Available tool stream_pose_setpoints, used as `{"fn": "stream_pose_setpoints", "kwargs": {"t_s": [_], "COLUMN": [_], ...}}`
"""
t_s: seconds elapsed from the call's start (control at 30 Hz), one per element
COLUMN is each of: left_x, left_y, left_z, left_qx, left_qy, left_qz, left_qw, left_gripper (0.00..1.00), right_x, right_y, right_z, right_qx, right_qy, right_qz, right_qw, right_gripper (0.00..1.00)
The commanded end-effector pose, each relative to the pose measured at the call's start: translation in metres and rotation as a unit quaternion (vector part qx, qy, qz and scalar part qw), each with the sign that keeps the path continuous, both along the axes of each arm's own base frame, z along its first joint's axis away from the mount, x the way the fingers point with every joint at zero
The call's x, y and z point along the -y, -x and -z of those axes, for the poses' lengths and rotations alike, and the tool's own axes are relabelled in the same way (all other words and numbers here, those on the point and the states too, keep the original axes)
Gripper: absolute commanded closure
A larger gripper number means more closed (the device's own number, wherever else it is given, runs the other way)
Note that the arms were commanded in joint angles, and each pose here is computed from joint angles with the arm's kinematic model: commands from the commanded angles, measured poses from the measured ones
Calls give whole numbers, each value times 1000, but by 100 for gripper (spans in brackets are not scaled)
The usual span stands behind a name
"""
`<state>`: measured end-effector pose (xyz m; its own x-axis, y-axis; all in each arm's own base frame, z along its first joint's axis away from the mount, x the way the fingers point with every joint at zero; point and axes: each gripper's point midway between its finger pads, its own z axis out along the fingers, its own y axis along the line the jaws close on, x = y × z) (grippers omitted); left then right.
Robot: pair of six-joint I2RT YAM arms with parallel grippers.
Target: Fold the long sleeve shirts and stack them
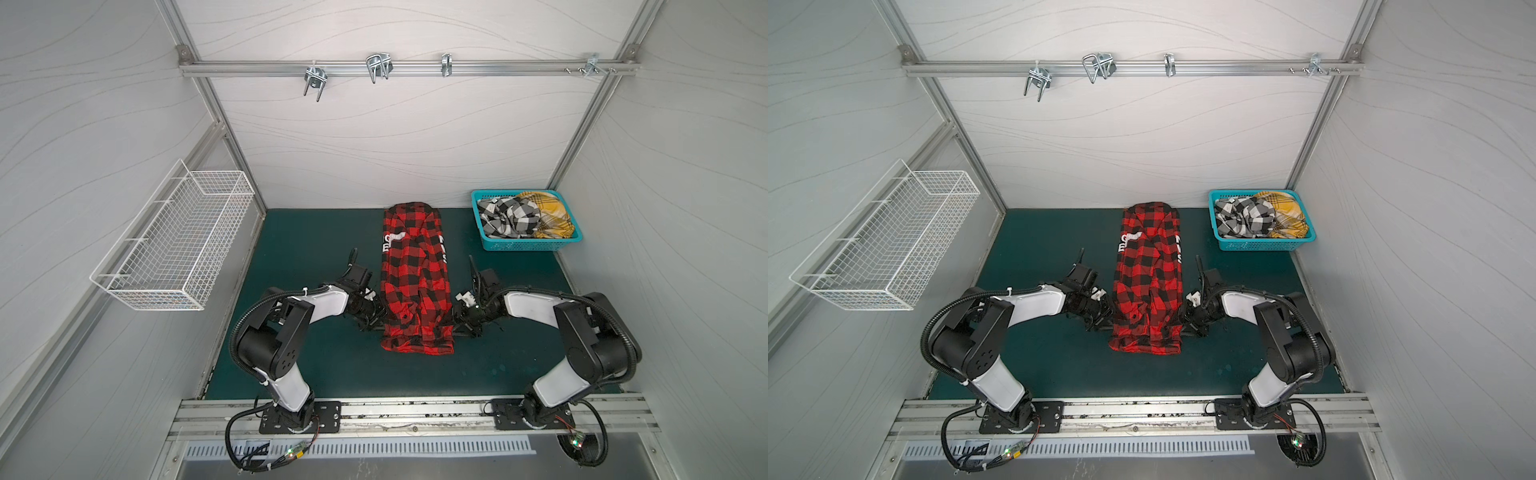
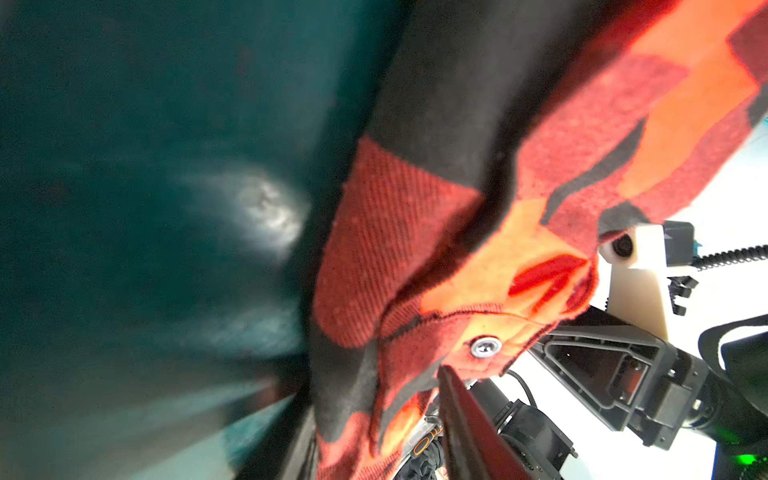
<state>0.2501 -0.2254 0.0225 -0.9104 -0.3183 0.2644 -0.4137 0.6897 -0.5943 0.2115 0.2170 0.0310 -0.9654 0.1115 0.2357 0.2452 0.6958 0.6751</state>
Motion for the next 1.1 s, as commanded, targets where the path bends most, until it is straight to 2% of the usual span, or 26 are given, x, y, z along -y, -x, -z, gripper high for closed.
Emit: {"fn": "stream_pose_setpoints", "kwargs": {"t_s": [0.0, 0.37, 0.6, 0.87, 1.07], "left_x": [-28, -48, -35, -31, -20], "left_y": [38, 38, 43, 47, 50], "left_z": [45, 41, 52, 58, 60], "left_qx": [-56, -60, -70, -78, -82], "left_qy": [-89, -79, -90, -88, -79], "left_qz": [1, -30, -8, -1, 12], "left_qw": [994, 995, 993, 993, 993], "left_gripper": [52, 52, 54, 70, 77], "right_x": [9, 5, -3, -6, -9], "right_y": [11, 17, 23, 21, 19], "right_z": [15, 10, 16, 18, 18], "right_qx": [-11, 0, -7, -8, -7], "right_qy": [43, 46, 56, 52, 53], "right_qz": [-1, -9, -17, -13, -13], "right_qw": [999, 999, 998, 999, 998], "right_gripper": [45, 39, 51, 62, 66]}}
